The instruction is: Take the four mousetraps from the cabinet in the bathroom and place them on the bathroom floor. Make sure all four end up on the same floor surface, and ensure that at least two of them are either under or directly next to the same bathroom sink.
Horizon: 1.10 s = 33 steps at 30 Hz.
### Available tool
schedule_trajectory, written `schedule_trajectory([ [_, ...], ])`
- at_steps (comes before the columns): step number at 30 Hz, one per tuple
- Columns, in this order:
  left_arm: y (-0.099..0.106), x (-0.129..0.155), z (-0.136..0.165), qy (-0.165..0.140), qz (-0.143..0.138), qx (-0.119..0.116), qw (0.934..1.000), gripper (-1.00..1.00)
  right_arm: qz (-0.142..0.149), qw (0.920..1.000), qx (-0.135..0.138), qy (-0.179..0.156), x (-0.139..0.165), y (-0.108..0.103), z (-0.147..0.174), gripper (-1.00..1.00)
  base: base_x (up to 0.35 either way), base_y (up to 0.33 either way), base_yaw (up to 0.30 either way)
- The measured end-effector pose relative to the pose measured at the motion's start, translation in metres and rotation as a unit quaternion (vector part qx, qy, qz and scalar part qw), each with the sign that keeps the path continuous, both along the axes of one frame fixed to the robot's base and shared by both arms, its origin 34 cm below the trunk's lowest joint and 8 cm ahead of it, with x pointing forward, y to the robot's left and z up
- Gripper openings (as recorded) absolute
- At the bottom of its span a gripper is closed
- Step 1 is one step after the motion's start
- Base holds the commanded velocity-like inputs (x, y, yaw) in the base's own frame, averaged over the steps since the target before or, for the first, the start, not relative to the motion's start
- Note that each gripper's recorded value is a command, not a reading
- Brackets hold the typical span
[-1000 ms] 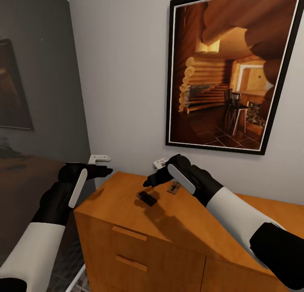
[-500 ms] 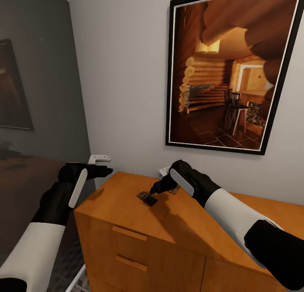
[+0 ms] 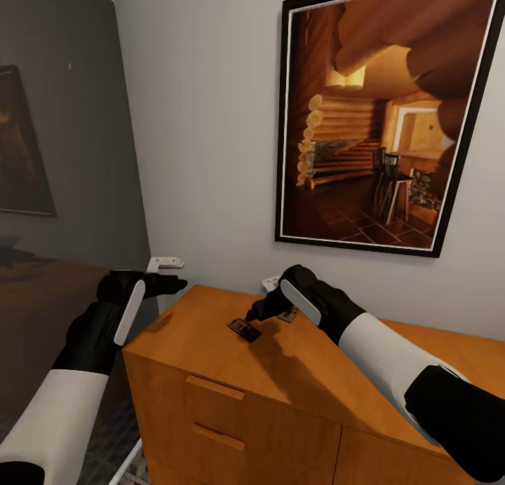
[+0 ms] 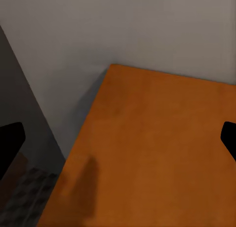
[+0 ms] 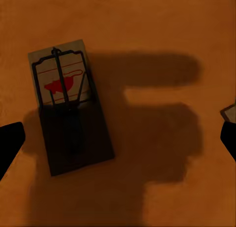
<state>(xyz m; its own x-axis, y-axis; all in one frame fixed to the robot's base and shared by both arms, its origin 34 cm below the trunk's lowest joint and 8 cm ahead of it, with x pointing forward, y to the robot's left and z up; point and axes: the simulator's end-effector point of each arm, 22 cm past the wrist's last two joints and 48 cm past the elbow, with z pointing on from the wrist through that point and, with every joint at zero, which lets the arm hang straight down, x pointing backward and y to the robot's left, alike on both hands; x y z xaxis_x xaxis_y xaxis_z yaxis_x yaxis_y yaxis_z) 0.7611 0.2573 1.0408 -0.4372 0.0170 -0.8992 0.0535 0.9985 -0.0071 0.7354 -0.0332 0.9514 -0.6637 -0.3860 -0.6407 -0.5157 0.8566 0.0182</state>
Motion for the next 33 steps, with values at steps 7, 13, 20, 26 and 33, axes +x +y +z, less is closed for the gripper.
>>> schedule_trajectory([
  [7,0.000,0.000,0.000,0.000,0.000,-0.001,1.0000,1.00,0.021,0.9997,0.011,-0.005,-0.008,0.029,0.009,1.00,0.001,0.000,0.000],
  [13,0.000,0.000,0.000,0.001,0.000,0.000,1.0000,1.00,0.028,0.9995,0.014,-0.006,-0.012,0.038,0.011,1.00,0.070,0.000,0.000],
  [20,0.000,0.000,0.000,0.000,0.000,0.000,1.0000,1.00,0.029,0.9994,0.015,-0.006,-0.012,0.040,0.011,1.00,0.047,0.000,0.000],
  [26,0.001,0.000,0.000,0.000,0.000,0.000,1.0000,1.00,0.029,0.9994,0.015,-0.006,-0.012,0.040,0.011,1.00,0.012,0.000,0.000],
  [33,0.001,0.000,0.000,0.000,0.000,0.000,1.0000,1.00,0.029,0.9994,0.015,-0.006,-0.012,0.040,0.011,1.00,0.003,0.000,0.000],
])
